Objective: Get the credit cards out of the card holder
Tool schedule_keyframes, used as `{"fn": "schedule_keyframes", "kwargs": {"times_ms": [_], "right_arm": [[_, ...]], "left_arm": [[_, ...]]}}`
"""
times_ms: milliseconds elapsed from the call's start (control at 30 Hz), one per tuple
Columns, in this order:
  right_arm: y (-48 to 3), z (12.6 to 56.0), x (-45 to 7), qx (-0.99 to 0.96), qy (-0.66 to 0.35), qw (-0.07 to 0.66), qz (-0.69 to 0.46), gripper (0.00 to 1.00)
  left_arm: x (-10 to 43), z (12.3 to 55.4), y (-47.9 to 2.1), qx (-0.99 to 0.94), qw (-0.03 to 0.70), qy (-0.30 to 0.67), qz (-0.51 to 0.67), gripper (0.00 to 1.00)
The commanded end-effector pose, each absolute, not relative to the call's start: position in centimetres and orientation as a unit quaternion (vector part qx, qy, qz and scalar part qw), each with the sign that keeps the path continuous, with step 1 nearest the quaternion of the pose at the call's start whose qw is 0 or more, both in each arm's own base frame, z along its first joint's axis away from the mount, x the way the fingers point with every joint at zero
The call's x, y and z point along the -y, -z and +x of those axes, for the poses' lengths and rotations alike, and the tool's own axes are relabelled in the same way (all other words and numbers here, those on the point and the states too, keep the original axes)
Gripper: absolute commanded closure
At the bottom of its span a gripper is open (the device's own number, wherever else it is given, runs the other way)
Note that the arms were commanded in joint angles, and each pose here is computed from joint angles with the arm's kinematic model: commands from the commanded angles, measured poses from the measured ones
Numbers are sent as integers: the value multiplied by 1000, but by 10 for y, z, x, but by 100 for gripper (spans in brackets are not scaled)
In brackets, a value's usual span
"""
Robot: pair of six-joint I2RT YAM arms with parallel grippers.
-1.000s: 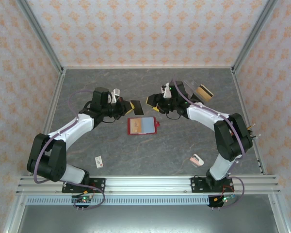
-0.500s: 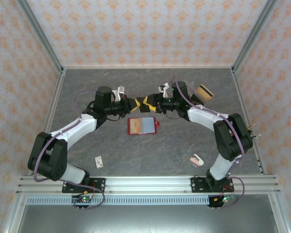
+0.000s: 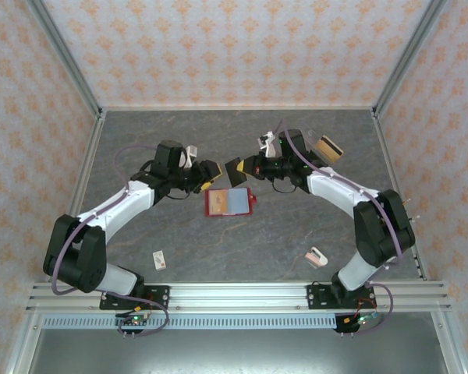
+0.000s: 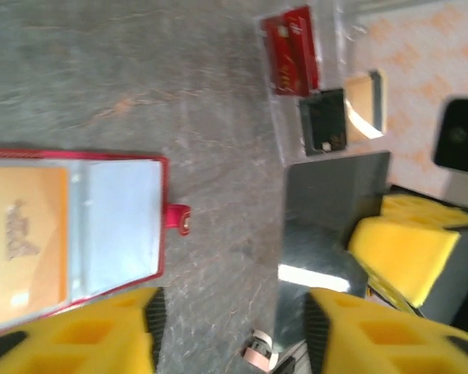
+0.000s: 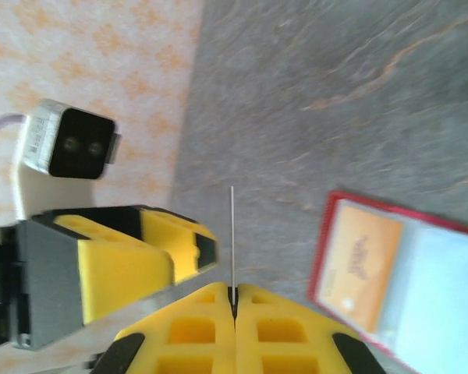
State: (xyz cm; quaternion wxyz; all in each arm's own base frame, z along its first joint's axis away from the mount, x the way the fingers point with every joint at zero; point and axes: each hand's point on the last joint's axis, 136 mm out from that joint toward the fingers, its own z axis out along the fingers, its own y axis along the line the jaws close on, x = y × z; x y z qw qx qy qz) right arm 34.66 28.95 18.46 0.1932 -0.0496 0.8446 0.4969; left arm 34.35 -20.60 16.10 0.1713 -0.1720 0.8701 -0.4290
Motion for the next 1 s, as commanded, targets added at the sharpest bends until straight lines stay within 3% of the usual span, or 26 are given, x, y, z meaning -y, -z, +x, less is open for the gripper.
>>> {"fn": "schedule_keyframes", "kwargs": {"times_ms": [0,200,433,700,967], "right_arm": [[-193,359,-255,-873,-362,302,-129,100],[-197,385,-191,-884,-138,392,-215,100],[-183,396,-127,-889,-59,324,-319,100],[-168,406,-73,-892,-8,246,-378,100],[-151,423,-40,-897,31,224,-379,100]], "left_arm": [[180,331,-146,-910,164,339,-173,34],[149,327,-133,-935,160,268,-170,18],[112,325,-138,-950,169,209,-158,0],[113,324,-137,-952,159,216,-144,0],[126,325,-129,-948,134,250,-145,0]]}}
